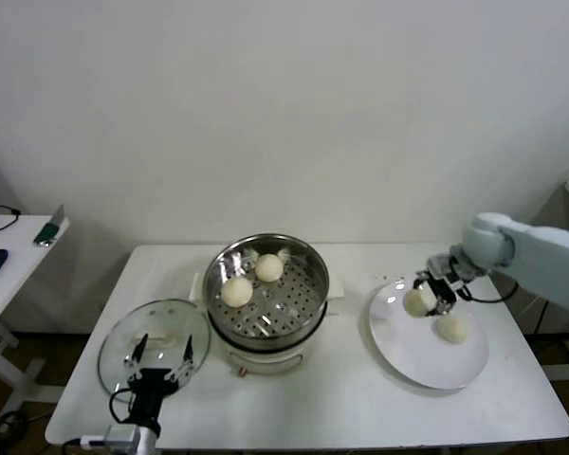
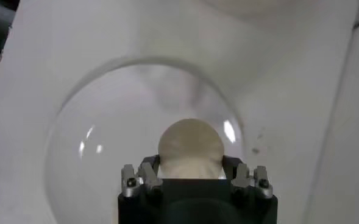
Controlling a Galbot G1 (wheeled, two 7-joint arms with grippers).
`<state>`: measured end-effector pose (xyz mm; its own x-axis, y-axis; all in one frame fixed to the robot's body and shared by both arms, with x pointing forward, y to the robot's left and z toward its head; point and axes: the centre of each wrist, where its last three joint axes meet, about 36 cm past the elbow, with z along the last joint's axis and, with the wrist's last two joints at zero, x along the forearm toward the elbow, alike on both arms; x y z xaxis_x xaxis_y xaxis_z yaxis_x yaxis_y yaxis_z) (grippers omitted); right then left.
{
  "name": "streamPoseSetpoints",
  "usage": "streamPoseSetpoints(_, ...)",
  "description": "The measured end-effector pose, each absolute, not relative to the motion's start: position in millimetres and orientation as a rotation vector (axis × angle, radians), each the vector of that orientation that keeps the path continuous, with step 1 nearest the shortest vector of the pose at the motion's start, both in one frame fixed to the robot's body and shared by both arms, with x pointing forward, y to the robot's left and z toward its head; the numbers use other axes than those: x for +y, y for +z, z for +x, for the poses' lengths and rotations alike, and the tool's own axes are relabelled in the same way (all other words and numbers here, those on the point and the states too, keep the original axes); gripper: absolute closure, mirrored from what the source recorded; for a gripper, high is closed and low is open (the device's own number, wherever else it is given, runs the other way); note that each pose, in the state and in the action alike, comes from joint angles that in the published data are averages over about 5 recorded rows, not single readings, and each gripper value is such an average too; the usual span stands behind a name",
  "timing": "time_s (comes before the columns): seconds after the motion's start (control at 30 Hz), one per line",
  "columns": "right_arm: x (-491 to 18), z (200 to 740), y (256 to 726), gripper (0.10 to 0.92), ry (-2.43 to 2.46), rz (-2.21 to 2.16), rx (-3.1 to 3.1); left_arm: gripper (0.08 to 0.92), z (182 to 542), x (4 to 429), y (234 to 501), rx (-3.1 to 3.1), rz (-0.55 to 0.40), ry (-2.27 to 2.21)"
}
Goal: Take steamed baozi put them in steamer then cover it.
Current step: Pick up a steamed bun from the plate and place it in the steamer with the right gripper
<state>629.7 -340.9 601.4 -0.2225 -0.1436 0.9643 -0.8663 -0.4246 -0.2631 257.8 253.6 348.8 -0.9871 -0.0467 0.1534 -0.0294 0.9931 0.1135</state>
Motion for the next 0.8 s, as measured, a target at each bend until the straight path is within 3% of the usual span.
streamPoseSetpoints(0.2, -285.0, 633.9, 681.9, 0.344, 1.983, 1.646, -1.086, 0.177, 257.7, 253.6, 348.2, -2.978, 0.058, -0.171)
streamPoseSetpoints(0.37, -225.0, 620.9, 719.5, 0.344, 2.180, 1.789, -0.924, 0.177, 257.5, 254.0, 348.6, -2.977, 0.060, -0.174)
streamPoseSetpoints(0.57, -157.0, 602.1, 724.6, 0.344, 2.330, 1.930, -0.713, 0.177, 256.2, 255.6, 348.9, -2.975, 0.066, -0.177)
streamPoseSetpoints(0.8, -89.8, 589.3, 699.1, 0.344, 2.400, 2.053, -0.524, 0.177, 254.9, 256.7, 349.6, -2.974, 0.073, -0.174)
